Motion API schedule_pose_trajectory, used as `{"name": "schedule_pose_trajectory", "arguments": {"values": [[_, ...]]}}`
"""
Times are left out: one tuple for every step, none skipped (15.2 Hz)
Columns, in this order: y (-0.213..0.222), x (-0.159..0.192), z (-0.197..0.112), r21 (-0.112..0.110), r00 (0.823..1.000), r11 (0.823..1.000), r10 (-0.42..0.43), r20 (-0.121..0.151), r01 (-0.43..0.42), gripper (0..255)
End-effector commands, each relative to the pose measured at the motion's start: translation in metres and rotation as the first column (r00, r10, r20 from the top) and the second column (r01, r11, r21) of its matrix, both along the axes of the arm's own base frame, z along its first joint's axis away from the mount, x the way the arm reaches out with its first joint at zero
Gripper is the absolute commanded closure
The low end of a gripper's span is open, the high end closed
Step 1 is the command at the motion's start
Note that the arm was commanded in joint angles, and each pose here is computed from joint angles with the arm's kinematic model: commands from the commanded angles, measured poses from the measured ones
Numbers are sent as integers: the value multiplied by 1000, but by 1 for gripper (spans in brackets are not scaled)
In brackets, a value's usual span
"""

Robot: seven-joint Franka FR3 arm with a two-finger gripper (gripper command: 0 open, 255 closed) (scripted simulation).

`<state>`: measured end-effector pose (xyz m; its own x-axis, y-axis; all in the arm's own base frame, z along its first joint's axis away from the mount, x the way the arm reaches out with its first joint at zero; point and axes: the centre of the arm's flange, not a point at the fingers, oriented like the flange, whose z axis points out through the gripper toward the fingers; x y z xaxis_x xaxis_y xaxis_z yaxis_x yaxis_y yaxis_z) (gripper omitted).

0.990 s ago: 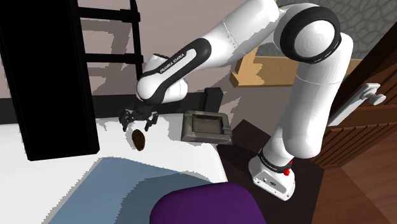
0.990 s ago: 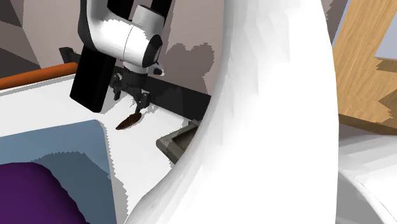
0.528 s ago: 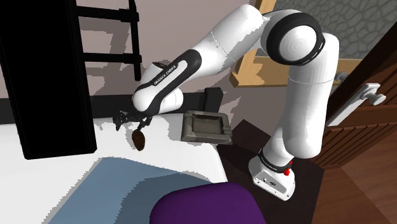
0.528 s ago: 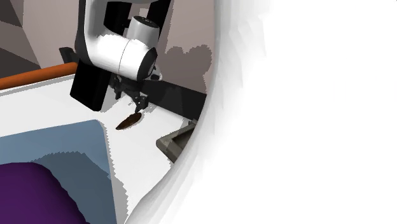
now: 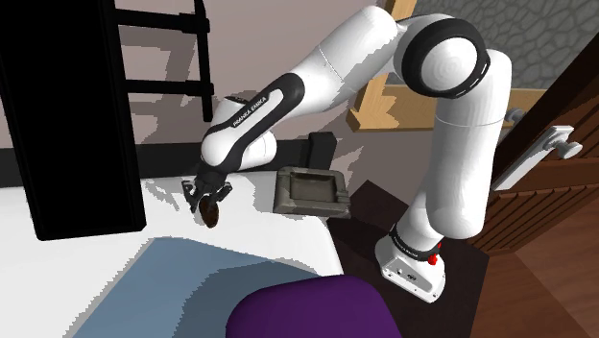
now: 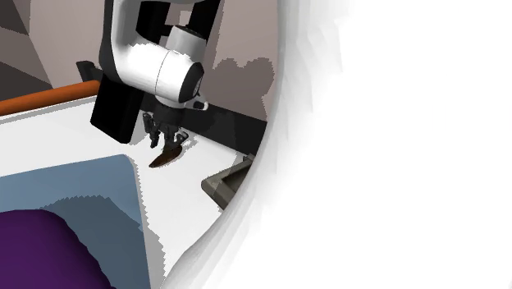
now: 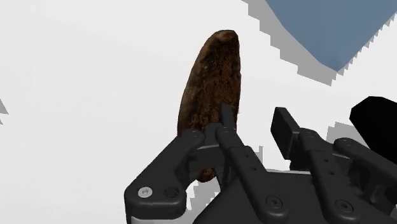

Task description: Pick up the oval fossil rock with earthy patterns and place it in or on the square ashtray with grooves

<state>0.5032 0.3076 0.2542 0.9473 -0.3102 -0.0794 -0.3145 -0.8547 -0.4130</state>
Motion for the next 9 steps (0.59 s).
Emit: {"name": "schedule_pose_trajectory", "arguments": {"values": [[1, -1, -1, -1, 1000, 1000, 2, -3, -2, 255], [0, -1, -1, -1, 1000, 1000, 2, -3, -2, 255], [0, -1, -1, -1, 1000, 1000, 2, -3, -2, 255], [0, -1, -1, -1, 1000, 1000, 2, -3, -2, 255], [0, -1, -1, -1, 1000, 1000, 2, -3, -2, 255], [0, -1, -1, -1, 1000, 1000, 2, -3, -2, 255], [0, -1, -1, -1, 1000, 1000, 2, -3, -2, 255], [0, -1, -1, -1, 1000, 1000, 2, -3, -2, 255], [0, -1, -1, -1, 1000, 1000, 2, -3, -2, 0]]}}
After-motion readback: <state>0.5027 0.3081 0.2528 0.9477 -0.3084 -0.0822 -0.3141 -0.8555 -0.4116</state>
